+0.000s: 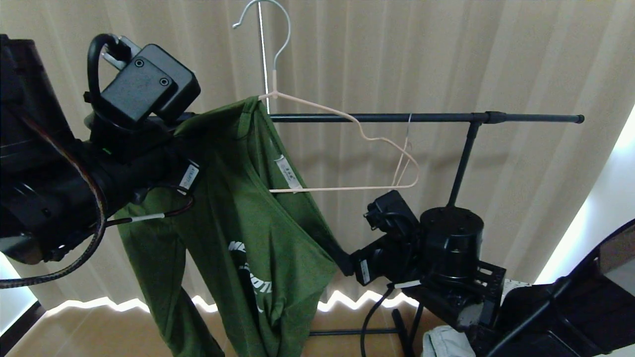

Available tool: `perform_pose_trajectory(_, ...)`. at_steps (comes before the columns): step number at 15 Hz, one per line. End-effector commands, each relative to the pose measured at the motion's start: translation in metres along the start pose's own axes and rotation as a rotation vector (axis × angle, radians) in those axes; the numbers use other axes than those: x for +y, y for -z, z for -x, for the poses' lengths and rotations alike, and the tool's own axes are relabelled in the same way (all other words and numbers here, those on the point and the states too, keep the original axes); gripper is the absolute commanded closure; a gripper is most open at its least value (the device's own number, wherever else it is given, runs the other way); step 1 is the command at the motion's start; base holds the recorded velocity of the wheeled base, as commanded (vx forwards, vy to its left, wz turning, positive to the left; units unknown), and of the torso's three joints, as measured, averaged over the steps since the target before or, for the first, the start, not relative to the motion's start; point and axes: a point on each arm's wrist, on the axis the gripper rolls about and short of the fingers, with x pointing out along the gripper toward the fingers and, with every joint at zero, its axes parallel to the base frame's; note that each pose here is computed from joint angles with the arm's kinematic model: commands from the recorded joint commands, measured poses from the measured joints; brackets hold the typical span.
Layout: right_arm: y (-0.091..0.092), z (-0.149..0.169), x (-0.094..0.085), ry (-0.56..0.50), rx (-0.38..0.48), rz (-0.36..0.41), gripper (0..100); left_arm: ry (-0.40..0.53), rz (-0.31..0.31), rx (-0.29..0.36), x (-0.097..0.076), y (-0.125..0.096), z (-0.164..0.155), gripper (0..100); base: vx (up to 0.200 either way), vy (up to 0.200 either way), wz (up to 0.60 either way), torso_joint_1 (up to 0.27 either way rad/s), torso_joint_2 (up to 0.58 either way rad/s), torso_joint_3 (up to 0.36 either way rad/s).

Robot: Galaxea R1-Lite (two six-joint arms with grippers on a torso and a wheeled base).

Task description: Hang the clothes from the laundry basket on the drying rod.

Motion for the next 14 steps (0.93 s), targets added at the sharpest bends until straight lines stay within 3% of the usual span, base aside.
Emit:
perform_pose_trajectory(1,-0.005,0.021,-0.018,0.040,-0.011,-0.012,0,-0.015,-0.006,0.024,0.003,0.006,-0.002,100,0.000,0.000,0.00,0.000,0.00,0.000)
perform_pose_trajectory(3,-0.012,0.034,-0.040,0.103,-0.034,-0.028,0,-0.023,-0.061,0.078,0.003,0.022,-0.002,100,0.000,0.000,0.00,0.000,0.00,0.000)
perform_pose_trajectory(7,-0.025,0.042,-0.067,0.188,-0.075,-0.050,0,-0.005,-0.086,0.141,-0.002,0.044,0.005,100,0.000,0.000,0.00,0.000,0.00,0.000)
perform_pose_trajectory(14,-0.046,0.058,-0.072,0.184,-0.099,-0.031,0,-0.008,-0.156,0.228,-0.012,0.079,0.008,100,0.000,0.000,0.00,0.000,0.00,0.000)
